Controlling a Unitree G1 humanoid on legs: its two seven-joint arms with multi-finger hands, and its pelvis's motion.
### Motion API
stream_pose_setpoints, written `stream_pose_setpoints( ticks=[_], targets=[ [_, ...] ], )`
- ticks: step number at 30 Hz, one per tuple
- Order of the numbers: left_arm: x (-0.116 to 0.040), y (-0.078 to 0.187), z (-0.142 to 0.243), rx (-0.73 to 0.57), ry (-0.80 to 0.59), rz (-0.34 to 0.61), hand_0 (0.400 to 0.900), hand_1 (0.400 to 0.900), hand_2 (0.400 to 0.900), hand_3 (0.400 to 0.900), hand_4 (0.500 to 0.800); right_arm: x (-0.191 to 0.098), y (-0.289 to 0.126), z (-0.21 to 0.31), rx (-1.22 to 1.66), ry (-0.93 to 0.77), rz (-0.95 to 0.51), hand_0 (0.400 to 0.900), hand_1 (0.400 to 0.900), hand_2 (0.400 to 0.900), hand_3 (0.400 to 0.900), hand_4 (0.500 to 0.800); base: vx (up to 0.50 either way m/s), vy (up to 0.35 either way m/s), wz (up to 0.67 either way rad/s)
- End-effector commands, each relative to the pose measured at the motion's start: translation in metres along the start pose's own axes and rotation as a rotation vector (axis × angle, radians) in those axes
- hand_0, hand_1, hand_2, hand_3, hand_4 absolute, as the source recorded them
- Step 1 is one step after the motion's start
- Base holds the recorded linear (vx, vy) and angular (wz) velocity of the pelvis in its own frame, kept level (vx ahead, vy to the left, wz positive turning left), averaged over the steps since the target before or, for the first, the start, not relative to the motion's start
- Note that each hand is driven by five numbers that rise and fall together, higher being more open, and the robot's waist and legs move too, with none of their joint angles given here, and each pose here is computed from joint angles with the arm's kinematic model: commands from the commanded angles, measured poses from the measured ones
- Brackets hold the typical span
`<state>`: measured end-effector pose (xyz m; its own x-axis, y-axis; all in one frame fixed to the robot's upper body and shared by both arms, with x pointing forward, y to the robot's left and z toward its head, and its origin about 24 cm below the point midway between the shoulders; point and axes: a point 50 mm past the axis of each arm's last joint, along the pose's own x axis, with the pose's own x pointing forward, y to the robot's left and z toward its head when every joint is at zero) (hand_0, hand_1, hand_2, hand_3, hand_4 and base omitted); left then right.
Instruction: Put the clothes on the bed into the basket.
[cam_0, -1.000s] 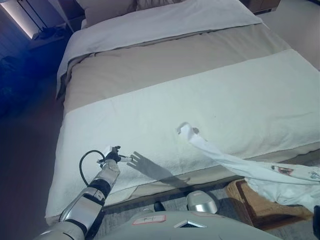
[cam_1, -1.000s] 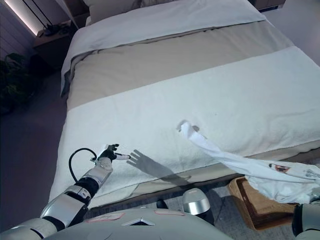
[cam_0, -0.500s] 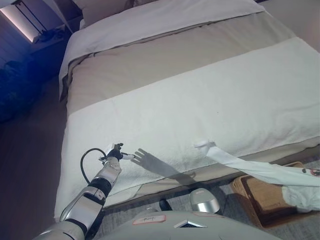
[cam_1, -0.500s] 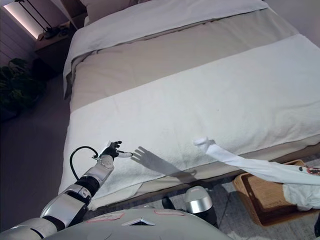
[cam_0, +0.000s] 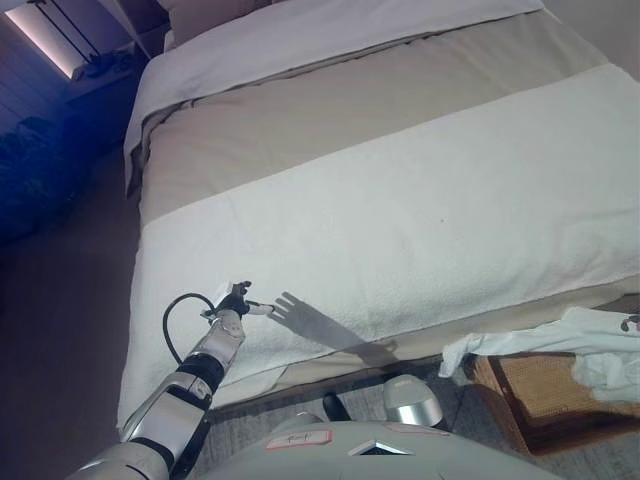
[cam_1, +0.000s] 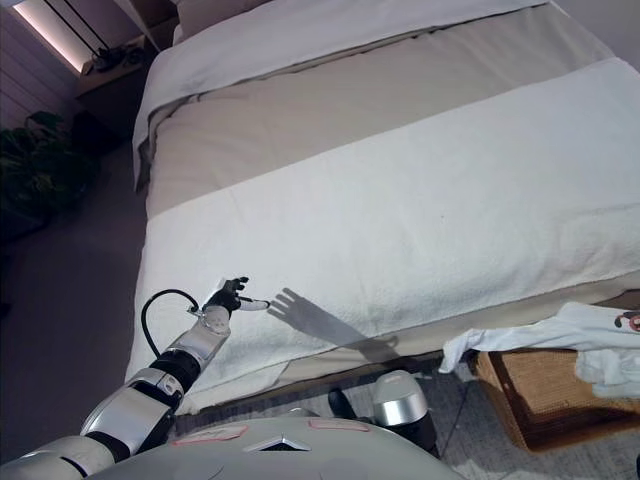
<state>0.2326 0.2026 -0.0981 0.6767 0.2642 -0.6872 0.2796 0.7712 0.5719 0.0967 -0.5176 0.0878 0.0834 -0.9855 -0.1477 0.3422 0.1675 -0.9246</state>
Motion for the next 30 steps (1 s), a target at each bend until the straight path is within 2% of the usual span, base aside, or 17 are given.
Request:
stream_pose_setpoints(
  ticks=[1,7,8,9,16,24,30],
  targets=[
    [0.008,0.038,0.012,0.075,-0.04,0.131,0.9,0.9,0.9,0.9,0.8,0.005,-0.026,0.012,-0.046,-0.064,-0.103,0.4,0.4,0.4,0.4,0.5,0.008,-0.024,0.11],
    [0.008,0.042,0.01,0.091,-0.035,0.135,0.9,0.9,0.9,0.9,0.8,0.002,-0.001,-0.013,-0.083,0.021,-0.006,0.4,0.4,0.4,0.4,0.5,0.001,-0.016,0.08],
    [0.008,0.041,0.01,0.095,-0.033,0.133,0.9,0.9,0.9,0.9,0.8,0.001,0.004,-0.017,-0.088,0.038,0.008,0.494,0.494,0.494,0.494,0.556,-0.006,-0.009,0.07],
    [0.008,0.041,0.009,0.094,-0.032,0.132,0.9,0.9,0.9,0.9,0.8,0.001,0.006,-0.021,-0.098,0.051,0.017,0.9,0.9,0.9,0.9,0.8,-0.013,-0.006,0.06],
    [0.007,0.042,0.01,0.109,-0.044,0.133,0.9,0.9,0.9,0.9,0.8,-0.005,0.027,-0.027,-0.125,0.067,0.088,0.9,0.9,0.9,0.9,0.8,-0.006,-0.002,0.0],
    [0.007,0.041,0.009,0.109,-0.042,0.132,0.9,0.9,0.9,0.9,0.8,-0.022,0.071,-0.021,-0.182,0.027,0.214,0.9,0.9,0.9,0.9,0.8,-0.002,-0.001,-0.01],
    [0.007,0.04,0.002,0.076,-0.005,0.145,0.9,0.9,0.9,0.9,0.8,-0.065,0.142,-0.015,-0.1,-0.053,0.406,0.9,0.9,0.9,0.9,0.8,-0.005,0.001,-0.01]
  ],
)
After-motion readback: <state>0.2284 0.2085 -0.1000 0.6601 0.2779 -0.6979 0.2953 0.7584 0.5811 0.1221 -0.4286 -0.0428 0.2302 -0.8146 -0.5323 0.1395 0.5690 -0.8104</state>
